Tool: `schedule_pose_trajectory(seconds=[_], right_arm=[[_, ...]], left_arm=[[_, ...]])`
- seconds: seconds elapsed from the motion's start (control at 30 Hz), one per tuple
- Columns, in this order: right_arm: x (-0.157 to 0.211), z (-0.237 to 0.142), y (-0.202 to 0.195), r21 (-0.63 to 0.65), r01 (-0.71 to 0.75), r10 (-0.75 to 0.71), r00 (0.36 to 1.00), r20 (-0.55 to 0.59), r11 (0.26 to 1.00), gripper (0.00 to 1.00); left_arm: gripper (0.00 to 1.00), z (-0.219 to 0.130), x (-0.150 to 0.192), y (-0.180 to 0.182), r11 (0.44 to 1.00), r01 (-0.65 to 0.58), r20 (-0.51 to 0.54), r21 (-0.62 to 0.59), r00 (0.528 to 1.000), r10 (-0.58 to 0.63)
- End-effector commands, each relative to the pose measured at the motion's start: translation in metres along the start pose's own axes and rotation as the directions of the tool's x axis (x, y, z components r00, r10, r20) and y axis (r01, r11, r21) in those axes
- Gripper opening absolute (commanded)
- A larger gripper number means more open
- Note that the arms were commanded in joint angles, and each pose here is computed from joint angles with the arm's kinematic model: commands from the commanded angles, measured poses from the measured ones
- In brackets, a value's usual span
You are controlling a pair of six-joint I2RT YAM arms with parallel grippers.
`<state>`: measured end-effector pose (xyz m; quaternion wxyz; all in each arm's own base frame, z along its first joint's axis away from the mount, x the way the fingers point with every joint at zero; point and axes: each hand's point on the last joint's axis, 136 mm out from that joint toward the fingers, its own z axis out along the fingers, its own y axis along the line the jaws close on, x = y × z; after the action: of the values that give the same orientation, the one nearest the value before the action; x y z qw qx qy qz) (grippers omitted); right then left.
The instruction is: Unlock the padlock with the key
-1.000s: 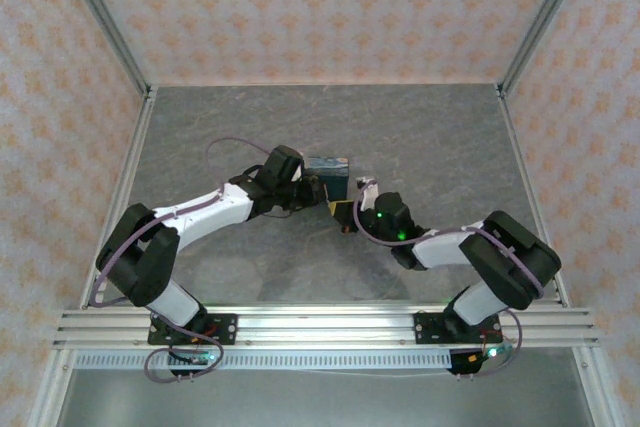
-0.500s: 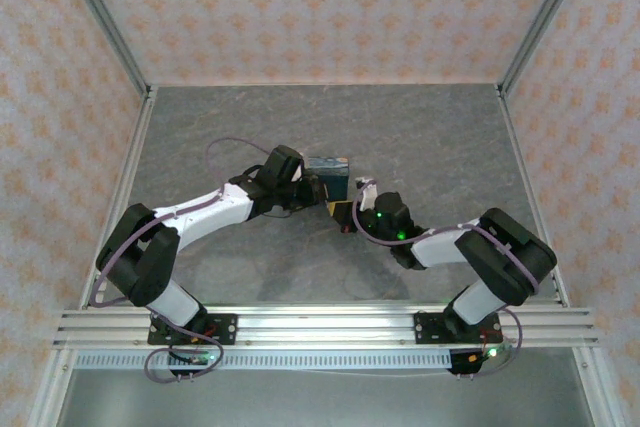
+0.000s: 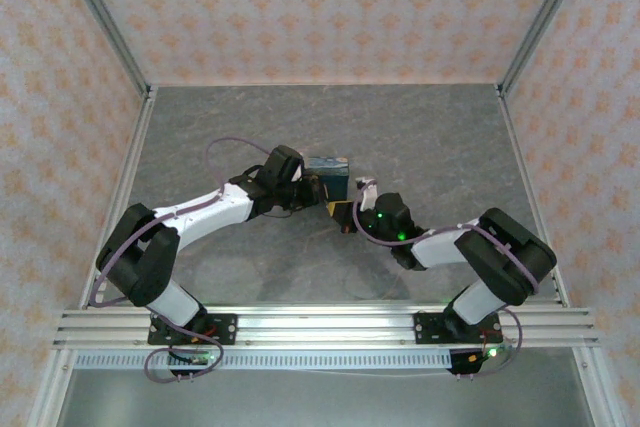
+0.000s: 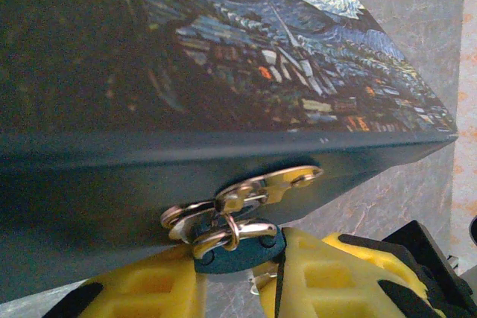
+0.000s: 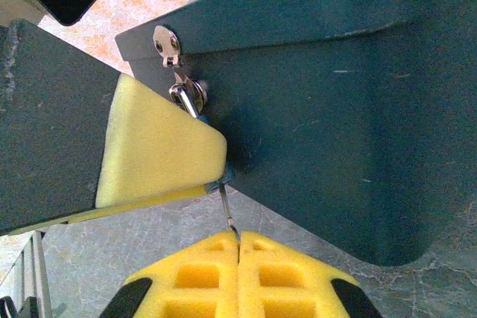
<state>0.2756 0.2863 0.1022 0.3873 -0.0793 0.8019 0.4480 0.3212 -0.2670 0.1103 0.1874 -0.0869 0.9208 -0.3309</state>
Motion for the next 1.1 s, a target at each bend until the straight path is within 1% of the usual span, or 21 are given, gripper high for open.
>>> schedule_pose_trajectory(seconds=[0.0, 0.53, 1.07], right_arm=[[-0.005, -0.003, 0.005, -0.034, -0.001, 0.001, 1.0, 0.027, 0.999, 0.0], [-0.015, 0.0, 0.004, -0.021, -0.011, 0.012, 0.998, 0.068, 1.0, 0.0], [-0.024, 0.01, 0.006, -0.042, -0.012, 0.016, 0.994, 0.105, 0.999, 0.0]], left_arm=[[0.27, -0.002, -0.011, -0.014, 0.999, -0.022, 0.04, 0.035, 0.999, 0.02], [0.27, -0.002, -0.009, -0.016, 0.999, -0.015, 0.036, 0.046, 0.999, 0.014], [0.27, -0.003, -0.009, -0.022, 0.998, -0.002, 0.035, 0.068, 0.999, -0.001]])
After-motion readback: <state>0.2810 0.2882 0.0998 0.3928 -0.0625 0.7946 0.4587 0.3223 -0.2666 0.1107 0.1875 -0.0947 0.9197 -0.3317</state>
